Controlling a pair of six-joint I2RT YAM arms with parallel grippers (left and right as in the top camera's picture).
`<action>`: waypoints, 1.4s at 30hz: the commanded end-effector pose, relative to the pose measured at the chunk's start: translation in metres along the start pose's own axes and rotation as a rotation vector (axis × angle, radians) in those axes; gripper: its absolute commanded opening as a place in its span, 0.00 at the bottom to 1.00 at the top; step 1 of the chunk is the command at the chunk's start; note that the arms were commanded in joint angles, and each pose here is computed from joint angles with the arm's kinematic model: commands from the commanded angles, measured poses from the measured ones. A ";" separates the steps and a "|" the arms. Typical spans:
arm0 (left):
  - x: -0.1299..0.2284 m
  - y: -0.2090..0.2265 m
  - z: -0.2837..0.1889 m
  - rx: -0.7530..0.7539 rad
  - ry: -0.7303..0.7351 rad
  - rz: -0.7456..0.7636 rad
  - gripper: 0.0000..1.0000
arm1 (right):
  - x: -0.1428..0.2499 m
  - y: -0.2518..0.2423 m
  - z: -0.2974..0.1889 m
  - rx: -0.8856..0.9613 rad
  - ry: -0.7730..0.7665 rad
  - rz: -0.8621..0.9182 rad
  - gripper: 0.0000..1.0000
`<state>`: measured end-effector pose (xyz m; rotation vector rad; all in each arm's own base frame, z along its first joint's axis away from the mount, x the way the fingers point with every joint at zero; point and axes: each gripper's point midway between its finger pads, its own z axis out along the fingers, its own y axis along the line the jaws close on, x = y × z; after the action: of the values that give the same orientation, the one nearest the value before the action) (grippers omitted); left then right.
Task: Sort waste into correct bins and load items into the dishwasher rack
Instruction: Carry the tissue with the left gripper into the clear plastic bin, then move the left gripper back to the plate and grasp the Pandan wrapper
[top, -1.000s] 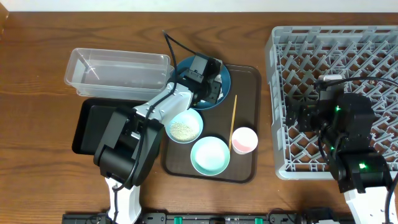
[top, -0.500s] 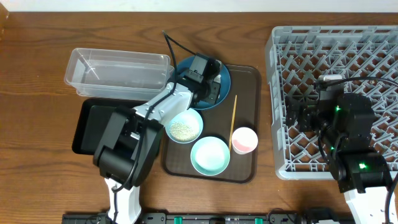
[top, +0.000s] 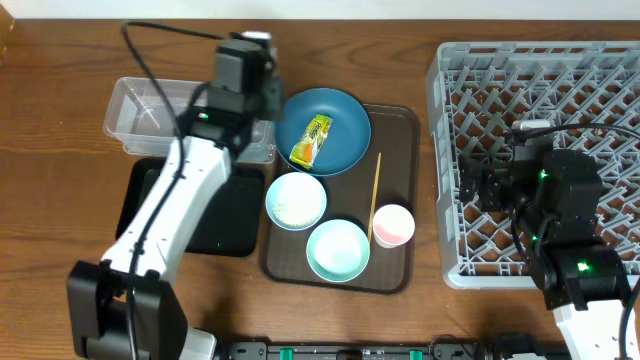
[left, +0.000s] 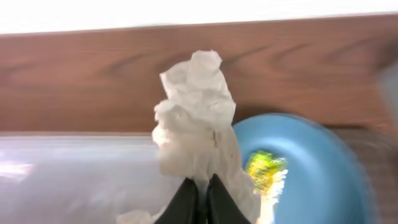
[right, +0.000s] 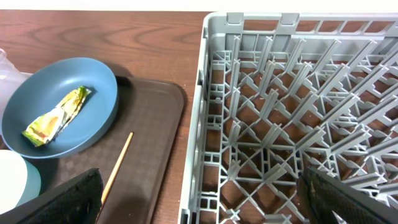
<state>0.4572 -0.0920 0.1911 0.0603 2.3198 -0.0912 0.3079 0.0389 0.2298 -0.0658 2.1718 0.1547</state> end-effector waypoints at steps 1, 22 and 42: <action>0.011 0.029 0.009 -0.083 0.045 -0.024 0.17 | -0.010 0.002 -0.004 -0.009 -0.025 -0.011 0.99; 0.063 -0.071 0.027 0.222 0.188 0.121 0.54 | -0.011 0.002 -0.004 -0.009 -0.026 -0.010 0.99; 0.154 -0.092 0.108 0.225 0.393 0.189 0.55 | -0.009 0.002 -0.002 -0.009 -0.019 -0.010 0.99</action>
<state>0.4295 -0.1904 0.0157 0.4224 2.6555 -0.2607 0.3092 0.0390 0.2287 -0.0657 2.1741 0.1546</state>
